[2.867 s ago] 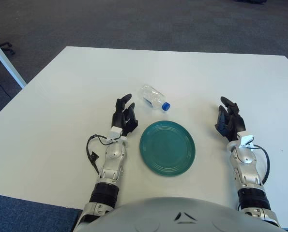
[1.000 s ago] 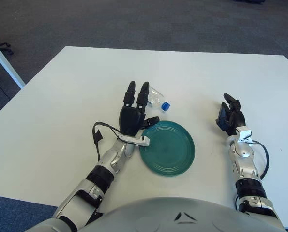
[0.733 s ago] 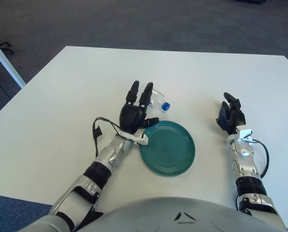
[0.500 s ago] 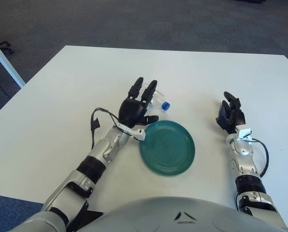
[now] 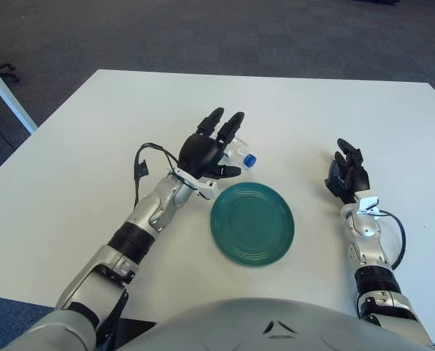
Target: Put the bottle into the plate.
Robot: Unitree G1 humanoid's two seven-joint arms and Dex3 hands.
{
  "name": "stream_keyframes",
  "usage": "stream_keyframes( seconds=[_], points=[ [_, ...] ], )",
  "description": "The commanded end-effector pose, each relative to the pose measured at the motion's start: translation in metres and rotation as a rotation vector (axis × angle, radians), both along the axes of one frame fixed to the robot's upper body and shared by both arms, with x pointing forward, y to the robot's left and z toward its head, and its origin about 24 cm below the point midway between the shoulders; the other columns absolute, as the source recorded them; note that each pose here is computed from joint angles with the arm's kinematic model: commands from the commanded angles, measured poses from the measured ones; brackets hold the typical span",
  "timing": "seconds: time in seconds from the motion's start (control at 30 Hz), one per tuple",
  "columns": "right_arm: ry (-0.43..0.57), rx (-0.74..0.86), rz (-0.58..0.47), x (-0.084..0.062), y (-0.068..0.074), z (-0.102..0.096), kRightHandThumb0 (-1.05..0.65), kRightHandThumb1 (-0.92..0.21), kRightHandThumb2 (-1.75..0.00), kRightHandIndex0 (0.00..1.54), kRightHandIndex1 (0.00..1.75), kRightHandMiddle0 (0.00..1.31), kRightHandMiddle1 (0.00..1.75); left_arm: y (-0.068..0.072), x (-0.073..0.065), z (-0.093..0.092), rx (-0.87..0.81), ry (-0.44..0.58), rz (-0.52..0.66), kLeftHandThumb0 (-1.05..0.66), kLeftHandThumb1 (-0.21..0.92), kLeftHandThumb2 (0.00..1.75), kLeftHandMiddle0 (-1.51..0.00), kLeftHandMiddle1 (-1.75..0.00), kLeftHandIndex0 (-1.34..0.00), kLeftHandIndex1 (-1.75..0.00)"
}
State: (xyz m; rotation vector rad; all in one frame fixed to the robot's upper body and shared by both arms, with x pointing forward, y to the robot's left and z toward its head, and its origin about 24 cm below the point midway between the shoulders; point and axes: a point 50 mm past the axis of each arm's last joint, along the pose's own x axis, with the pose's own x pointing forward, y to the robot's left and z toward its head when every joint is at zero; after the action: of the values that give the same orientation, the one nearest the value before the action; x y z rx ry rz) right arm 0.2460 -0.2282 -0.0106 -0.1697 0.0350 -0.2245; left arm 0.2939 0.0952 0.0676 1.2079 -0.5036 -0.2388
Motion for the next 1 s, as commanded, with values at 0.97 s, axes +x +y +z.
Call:
stream_keyframes(
  seconds=[0.97],
  points=[
    [0.181, 0.051, 0.017, -0.030, 0.021, -0.042, -0.68, -0.92, -0.77, 0.21, 0.01, 0.00, 0.55, -0.017, 0.045, 0.025, 0.150, -0.053, -0.099, -1.05, 0.92, 0.63, -0.26, 0.00, 0.00, -0.73]
  ],
)
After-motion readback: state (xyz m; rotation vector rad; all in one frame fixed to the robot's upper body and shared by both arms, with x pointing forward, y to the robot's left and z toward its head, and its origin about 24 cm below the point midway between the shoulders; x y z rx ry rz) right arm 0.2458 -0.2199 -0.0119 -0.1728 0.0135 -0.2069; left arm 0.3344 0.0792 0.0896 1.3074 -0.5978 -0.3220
